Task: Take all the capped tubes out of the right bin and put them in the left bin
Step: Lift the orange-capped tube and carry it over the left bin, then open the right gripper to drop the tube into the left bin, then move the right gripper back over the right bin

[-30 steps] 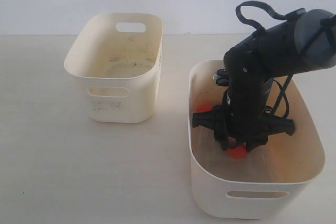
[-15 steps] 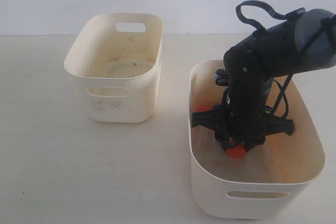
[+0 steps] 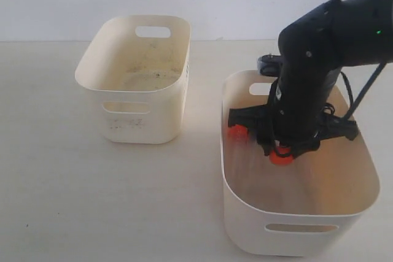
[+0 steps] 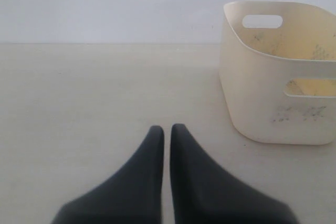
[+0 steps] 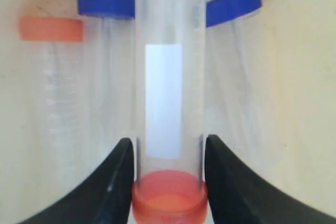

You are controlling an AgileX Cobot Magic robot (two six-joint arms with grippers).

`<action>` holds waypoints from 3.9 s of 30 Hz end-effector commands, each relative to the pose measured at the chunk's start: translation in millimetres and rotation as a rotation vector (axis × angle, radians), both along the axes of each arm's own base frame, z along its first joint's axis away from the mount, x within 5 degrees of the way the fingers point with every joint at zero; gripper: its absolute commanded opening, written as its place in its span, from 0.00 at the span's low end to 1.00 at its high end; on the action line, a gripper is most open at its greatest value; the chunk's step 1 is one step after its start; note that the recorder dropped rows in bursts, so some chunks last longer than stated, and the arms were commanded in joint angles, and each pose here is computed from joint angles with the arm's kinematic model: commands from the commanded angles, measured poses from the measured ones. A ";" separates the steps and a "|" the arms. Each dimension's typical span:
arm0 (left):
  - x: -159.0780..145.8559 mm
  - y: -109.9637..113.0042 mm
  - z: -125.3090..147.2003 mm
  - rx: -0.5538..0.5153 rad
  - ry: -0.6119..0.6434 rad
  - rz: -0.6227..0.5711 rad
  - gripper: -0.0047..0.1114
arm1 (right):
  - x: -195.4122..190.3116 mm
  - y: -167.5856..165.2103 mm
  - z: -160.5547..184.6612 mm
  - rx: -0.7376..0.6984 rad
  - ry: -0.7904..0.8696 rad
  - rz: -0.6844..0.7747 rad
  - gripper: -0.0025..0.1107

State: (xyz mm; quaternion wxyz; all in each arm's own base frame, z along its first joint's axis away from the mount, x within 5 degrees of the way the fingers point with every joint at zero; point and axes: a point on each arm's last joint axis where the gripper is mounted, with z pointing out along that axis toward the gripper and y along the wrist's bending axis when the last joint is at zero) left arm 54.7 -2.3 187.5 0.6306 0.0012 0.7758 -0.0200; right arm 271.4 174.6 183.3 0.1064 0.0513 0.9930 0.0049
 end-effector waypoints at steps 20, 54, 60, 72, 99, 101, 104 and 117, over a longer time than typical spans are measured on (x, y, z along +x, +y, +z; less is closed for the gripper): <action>-0.3 -0.4 -1.0 -0.011 0.003 -0.003 0.08 | -27.1 -10.8 140.8 0.344 -0.500 0.189 0.02; -0.3 -0.4 -1.0 -0.011 0.003 -0.003 0.08 | 75.6 154.6 99.1 0.472 -0.506 0.418 0.53; -0.3 -0.4 -1.0 -0.011 0.003 -0.003 0.08 | 70.0 150.1 106.4 0.456 -0.477 0.424 0.47; -0.3 -0.4 -1.0 -0.011 0.003 -0.003 0.08 | 35.3 88.4 181.6 0.183 -0.508 0.380 0.08; -0.3 -0.4 -1.0 -0.011 0.003 -0.003 0.08 | -23.6 5.0 92.0 0.120 -0.265 0.217 0.02; -0.3 -0.4 -1.0 -0.011 0.003 -0.003 0.08 | -20.4 -1.0 89.4 0.121 -0.258 0.206 0.02; -0.3 -0.4 -1.0 -0.011 0.003 -0.003 0.08 | -15.7 -6.8 89.3 0.163 -0.243 0.172 0.02; -0.3 -0.4 -1.0 -0.011 0.003 -0.003 0.08 | -4.0 2.8 54.2 0.169 -0.116 0.149 0.02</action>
